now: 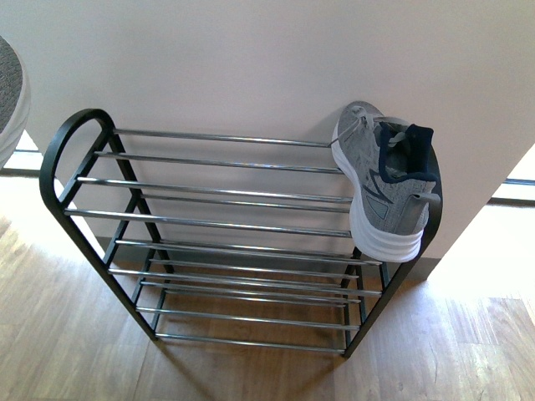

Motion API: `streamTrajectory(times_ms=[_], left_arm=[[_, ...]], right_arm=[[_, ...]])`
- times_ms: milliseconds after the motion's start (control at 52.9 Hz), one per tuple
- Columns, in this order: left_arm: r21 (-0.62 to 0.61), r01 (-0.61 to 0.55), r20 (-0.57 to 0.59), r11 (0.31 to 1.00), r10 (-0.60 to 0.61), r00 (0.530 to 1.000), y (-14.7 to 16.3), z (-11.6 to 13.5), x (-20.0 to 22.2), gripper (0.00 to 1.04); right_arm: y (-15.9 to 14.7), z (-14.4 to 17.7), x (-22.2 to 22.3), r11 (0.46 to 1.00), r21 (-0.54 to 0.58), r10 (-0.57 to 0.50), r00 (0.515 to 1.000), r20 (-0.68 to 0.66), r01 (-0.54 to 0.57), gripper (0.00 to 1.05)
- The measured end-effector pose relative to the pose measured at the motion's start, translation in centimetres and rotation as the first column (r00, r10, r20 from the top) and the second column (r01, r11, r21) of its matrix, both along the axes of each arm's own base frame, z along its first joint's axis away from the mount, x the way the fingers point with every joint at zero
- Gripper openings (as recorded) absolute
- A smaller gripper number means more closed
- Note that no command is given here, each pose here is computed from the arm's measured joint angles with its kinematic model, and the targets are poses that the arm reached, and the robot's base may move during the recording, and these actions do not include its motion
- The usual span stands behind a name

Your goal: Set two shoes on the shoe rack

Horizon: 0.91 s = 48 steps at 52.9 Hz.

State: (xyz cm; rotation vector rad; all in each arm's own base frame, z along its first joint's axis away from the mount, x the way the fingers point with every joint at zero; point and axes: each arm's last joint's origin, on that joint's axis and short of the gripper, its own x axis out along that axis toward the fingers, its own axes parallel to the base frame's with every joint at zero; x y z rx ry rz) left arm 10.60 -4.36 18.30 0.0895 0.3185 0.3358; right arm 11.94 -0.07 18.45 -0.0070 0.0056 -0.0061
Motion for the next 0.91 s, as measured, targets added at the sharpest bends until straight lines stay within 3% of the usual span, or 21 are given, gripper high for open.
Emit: streamTrajectory(times_ms=[624,738,908], left_arm=[[0.0,0.0,0.0,1.0,0.0,1.0,0.0,0.0,0.0,0.02],[-0.015,0.008,0.001,1.0,-0.008,1.0,0.0,0.0,0.0,0.02],[-0.299,0.087,0.035,0.95,-0.081,0.996,0.1,0.3,0.2,0.02]], right_arm=[[0.0,-1.4,-2.3,1.0,0.0,0.002,1.0,0.023,-0.002,0.02],[0.0,-1.4,-2.3,1.0,0.0,0.002,1.0,0.023,-0.002,0.18],[0.0,-1.4,-2.3,1.0,0.0,0.002,1.0,0.023,-0.002,0.48]])
